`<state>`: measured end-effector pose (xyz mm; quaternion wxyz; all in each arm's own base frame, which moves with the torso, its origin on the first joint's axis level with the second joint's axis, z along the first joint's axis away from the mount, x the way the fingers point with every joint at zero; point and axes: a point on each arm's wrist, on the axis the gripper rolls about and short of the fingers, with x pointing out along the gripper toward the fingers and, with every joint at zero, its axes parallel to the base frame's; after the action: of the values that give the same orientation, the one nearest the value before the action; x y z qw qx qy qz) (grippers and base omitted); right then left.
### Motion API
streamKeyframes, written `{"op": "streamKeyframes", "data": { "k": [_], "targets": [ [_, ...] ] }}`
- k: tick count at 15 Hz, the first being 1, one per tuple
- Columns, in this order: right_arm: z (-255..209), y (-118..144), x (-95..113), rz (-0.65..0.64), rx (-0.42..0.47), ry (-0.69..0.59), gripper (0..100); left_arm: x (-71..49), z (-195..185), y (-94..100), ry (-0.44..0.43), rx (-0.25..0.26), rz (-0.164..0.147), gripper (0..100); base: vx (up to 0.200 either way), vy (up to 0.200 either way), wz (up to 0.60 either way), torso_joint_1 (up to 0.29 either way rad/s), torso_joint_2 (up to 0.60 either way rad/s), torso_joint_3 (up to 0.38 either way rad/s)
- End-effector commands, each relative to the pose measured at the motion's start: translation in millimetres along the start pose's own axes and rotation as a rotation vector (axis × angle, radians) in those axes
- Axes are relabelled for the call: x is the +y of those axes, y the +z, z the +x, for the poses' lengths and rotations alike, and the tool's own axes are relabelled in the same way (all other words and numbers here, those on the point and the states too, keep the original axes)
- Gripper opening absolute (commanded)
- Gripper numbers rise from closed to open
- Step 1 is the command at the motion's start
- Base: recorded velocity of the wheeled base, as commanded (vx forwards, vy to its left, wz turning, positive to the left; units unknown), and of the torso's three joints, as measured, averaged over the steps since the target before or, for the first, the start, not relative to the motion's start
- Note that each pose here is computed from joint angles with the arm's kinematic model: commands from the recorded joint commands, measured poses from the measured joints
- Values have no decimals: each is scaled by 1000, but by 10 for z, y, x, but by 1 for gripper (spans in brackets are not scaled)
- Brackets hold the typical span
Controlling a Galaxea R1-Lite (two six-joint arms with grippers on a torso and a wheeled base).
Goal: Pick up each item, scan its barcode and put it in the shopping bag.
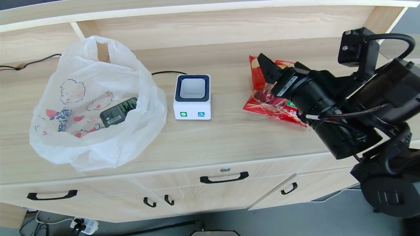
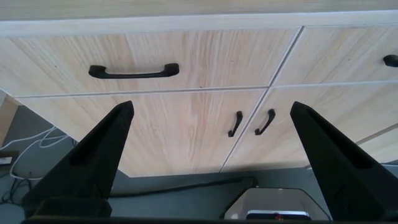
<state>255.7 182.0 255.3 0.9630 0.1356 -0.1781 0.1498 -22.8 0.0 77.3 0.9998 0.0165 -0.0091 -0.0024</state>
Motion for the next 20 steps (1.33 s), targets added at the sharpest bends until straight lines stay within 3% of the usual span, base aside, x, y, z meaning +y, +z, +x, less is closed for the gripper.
{"op": "streamKeyframes", "data": {
  "k": [1, 3, 6, 10, 15, 20],
  "targets": [
    [31, 160, -343, -112, 69, -67, 100, 0, 1, 1, 2, 1, -1, 100, 0, 0, 0, 0, 0, 0],
    [115, 277, -502, -183, 141, -91, 100, 0, 1, 1, 0, 1, -1, 100, 0, 0, 0, 0, 0, 0],
    [200, 514, -539, -196, 340, -135, 100, 0, 1, 1, 0, 1, -1, 100, 0, 0, 0, 0, 0, 0],
    [528, 499, -501, -142, 388, -164, 100, 0, 1, 1, 2, 1, -1, 100, 0, 0, 0, 0, 0, 0],
    [519, 337, -564, -114, 514, -269, 100, 0, 1, 2, 2, 0, -5, 100, 0, 0, 0, 0, 0, 0],
    [514, 303, -496, -103, 559, -212, 100, 0, 1, 2, 2, 0, -7, 100, 0, 0, 0, 0, 0, 0]
  ]
}}
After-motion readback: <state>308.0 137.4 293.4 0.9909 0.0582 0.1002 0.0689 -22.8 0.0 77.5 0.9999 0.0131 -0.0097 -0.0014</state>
